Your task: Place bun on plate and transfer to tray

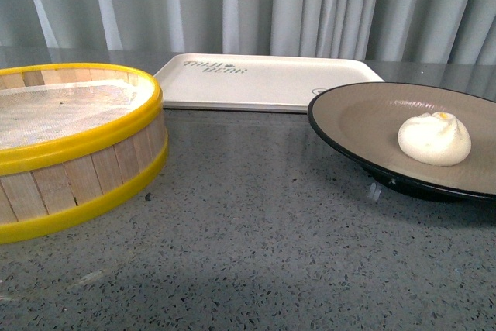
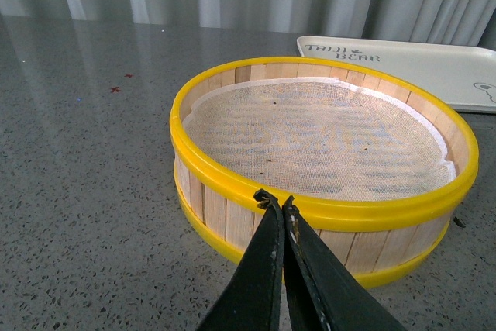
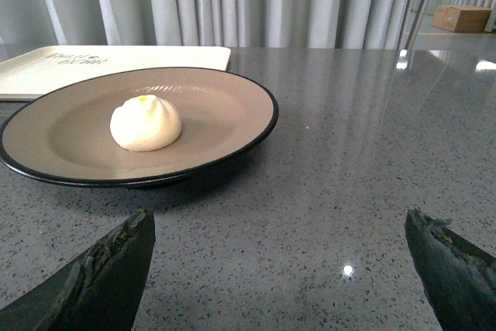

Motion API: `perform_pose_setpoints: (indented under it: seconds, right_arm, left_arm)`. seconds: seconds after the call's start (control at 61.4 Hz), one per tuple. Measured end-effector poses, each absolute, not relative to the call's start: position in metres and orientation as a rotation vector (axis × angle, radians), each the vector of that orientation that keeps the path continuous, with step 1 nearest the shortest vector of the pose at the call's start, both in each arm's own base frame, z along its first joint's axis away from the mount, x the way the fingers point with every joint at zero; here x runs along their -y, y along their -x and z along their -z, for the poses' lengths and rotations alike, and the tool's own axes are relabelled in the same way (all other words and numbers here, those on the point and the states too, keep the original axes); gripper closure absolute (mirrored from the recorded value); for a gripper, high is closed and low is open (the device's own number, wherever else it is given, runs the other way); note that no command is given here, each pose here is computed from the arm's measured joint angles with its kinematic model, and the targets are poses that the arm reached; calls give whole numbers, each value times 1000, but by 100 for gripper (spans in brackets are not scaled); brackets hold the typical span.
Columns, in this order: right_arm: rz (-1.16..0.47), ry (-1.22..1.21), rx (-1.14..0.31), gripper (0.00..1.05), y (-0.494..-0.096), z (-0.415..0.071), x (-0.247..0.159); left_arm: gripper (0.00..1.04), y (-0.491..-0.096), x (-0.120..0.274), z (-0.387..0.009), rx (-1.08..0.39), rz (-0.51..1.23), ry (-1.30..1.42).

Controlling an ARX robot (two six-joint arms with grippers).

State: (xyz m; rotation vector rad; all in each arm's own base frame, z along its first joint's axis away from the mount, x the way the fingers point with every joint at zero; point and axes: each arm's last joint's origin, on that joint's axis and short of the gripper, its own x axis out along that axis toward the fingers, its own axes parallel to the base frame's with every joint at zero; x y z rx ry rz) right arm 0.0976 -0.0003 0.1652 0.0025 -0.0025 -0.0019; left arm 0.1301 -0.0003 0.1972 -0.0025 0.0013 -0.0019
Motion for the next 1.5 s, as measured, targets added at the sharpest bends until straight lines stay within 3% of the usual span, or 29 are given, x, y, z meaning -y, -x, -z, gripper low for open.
perform_pose_setpoints:
  seconds: [1.222, 1.5]
  right_arm:
    - [2, -2, 2, 8, -98, -165, 0]
    - [2, -2, 2, 8, -98, -165, 0]
  left_arm:
    - [101, -96, 0, -172, 23, 2, 3]
    - [57, -96, 0, -172, 23, 2, 3]
